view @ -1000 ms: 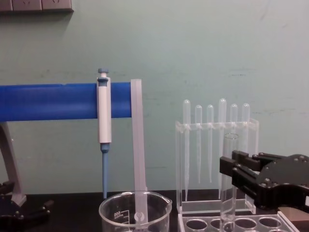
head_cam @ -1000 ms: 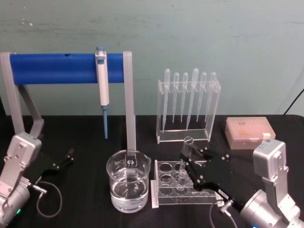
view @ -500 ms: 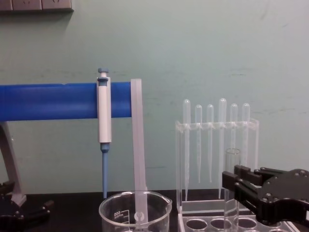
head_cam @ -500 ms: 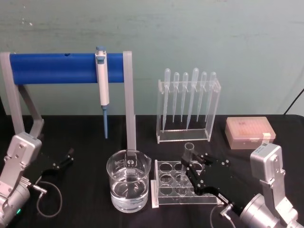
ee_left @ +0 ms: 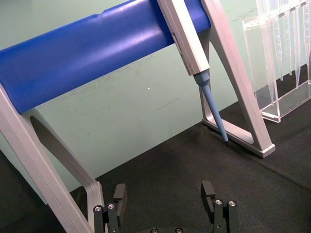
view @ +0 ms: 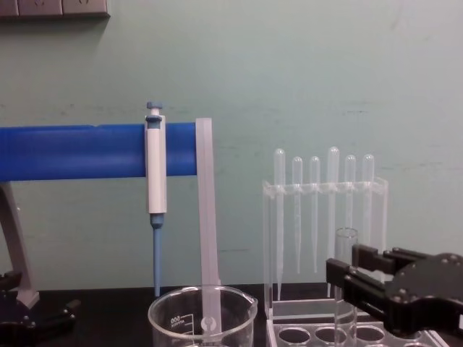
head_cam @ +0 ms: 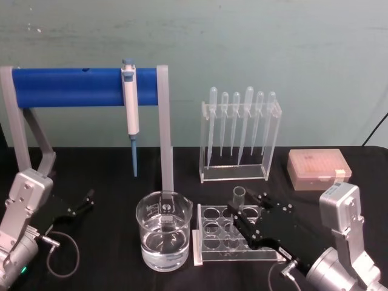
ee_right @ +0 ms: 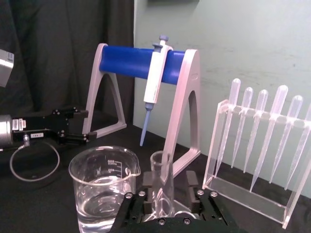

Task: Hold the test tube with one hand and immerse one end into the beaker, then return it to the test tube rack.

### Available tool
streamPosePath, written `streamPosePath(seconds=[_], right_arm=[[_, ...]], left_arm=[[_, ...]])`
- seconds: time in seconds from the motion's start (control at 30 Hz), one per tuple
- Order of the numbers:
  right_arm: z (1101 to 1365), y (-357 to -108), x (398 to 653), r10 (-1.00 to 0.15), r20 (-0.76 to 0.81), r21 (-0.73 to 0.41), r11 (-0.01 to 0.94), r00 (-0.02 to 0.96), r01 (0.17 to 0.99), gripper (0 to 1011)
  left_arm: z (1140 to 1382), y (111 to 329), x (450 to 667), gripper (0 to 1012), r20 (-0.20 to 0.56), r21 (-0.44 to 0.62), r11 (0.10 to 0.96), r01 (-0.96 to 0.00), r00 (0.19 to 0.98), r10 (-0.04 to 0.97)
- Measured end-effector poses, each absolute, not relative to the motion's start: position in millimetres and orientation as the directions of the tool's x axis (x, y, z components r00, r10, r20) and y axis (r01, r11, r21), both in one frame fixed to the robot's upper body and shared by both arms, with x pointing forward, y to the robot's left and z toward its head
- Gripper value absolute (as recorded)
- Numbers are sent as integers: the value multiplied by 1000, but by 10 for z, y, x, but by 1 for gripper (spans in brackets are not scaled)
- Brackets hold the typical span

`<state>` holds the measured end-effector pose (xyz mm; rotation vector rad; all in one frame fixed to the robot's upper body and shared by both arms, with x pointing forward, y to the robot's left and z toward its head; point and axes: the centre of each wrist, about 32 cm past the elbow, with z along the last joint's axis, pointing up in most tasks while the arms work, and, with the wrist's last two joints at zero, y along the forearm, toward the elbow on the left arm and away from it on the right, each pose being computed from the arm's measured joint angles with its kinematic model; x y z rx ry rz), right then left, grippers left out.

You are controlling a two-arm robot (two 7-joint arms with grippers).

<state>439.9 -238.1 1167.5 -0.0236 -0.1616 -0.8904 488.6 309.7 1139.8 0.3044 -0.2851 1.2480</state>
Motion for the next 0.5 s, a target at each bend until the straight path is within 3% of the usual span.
streamPosePath(seconds=[0.23,0.5], right_arm=[[11805,-2388,4357,-782,170,91,618,599,781,613],[12100,-2489,4224,-808,192,216,588,557,779,863]], left_arm=[[11398,3097,4886,1000,374,70,287,-955,292,880],[11397,3097,4886,1000,374,70,287,-955,292,880]])
